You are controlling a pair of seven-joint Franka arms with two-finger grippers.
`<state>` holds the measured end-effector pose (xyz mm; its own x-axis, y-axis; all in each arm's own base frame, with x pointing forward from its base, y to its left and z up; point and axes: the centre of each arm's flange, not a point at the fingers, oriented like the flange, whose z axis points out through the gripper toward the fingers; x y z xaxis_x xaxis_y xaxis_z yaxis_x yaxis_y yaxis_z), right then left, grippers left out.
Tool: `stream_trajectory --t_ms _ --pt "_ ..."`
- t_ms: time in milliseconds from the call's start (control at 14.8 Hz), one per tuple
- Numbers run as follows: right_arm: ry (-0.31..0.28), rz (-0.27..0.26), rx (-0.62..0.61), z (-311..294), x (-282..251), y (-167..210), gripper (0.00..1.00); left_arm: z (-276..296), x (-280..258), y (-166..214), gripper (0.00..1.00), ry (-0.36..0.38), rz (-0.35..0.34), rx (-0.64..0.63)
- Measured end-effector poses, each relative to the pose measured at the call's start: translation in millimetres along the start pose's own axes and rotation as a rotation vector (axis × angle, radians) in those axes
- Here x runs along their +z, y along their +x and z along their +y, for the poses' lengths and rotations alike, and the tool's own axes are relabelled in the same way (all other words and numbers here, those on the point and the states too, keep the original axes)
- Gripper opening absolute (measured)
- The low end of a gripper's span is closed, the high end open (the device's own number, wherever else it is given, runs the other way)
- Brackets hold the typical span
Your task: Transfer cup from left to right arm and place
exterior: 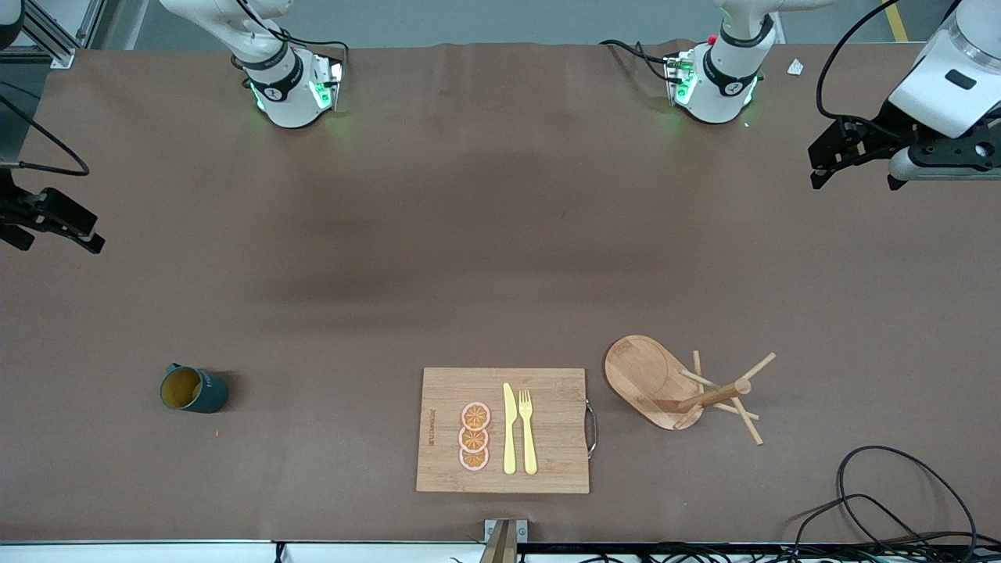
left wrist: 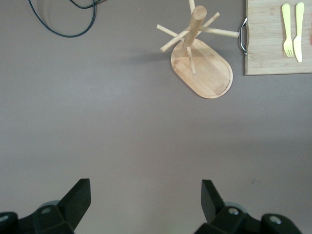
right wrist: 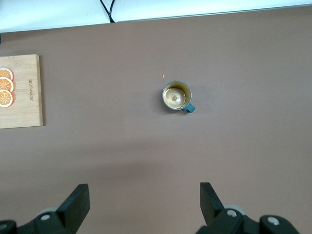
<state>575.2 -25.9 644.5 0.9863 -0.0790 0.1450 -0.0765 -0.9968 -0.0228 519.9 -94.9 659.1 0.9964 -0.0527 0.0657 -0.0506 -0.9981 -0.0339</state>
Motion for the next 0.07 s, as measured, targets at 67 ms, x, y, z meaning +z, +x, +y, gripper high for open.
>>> stream_trajectory --t_ms 67 --pt "0.006 0.002 0.009 4.0 -1.5 0.0 1.0 -0.4 0.9 -0.1 1.0 0.0 -0.005 -0.001"
